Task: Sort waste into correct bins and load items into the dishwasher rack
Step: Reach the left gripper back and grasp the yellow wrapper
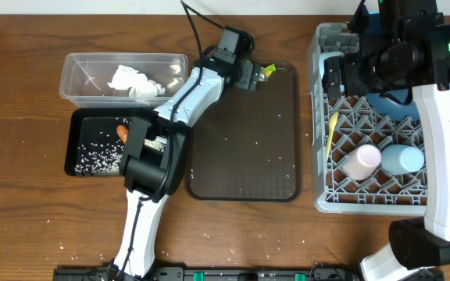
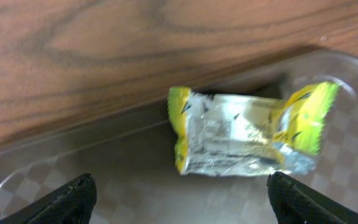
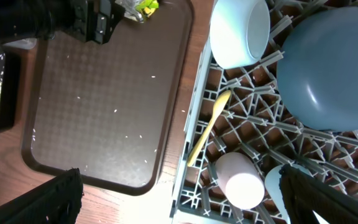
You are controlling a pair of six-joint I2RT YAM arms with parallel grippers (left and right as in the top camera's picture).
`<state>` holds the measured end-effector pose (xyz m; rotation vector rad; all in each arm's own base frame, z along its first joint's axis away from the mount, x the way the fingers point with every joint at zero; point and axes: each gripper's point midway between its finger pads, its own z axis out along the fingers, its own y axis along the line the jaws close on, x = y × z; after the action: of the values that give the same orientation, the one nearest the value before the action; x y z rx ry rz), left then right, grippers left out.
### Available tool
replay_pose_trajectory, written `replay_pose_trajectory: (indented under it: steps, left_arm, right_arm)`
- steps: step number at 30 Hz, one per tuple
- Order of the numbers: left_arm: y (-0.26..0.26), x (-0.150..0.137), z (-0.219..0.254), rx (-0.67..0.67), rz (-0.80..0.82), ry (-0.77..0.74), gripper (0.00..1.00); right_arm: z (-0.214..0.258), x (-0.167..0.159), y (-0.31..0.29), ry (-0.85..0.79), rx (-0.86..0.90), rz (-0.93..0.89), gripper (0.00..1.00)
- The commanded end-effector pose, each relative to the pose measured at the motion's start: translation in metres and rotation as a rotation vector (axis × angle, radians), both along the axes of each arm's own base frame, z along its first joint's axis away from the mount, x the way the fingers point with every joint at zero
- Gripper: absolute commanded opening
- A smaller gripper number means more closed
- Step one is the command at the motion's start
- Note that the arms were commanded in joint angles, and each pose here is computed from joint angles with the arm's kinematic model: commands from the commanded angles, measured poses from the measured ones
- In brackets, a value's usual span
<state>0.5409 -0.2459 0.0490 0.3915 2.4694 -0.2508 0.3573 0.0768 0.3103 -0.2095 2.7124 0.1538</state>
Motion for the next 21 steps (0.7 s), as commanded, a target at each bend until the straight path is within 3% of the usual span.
replay_pose_trajectory:
  steps: [1, 8, 18, 21]
  left_arm:
    - [-0.007, 0.003, 0.004, -0.010, -0.029, -0.022, 0.93]
    - [-0.030, 0.002, 0.000, -0.059, -0.082, -0.037, 0.95]
    - [-0.035, -0.002, -0.047, -0.022, -0.084, 0.004, 0.96]
    - [-0.026, 0.000, -0.059, 0.024, -0.053, 0.006, 0.87]
  right_arm:
    - [0.003, -0.001, -0.003, -0.012, -0.009, -0.003, 0.99]
    - [0.003, -0.001, -0.003, -0.011, -0.009, -0.003, 0.99]
    - [0.002, -0.004, -0.004, 0.000, -0.011, -0.003, 0.99]
    - [0.002, -0.004, -0.004, 0.001, -0.011, -0.003, 0.99]
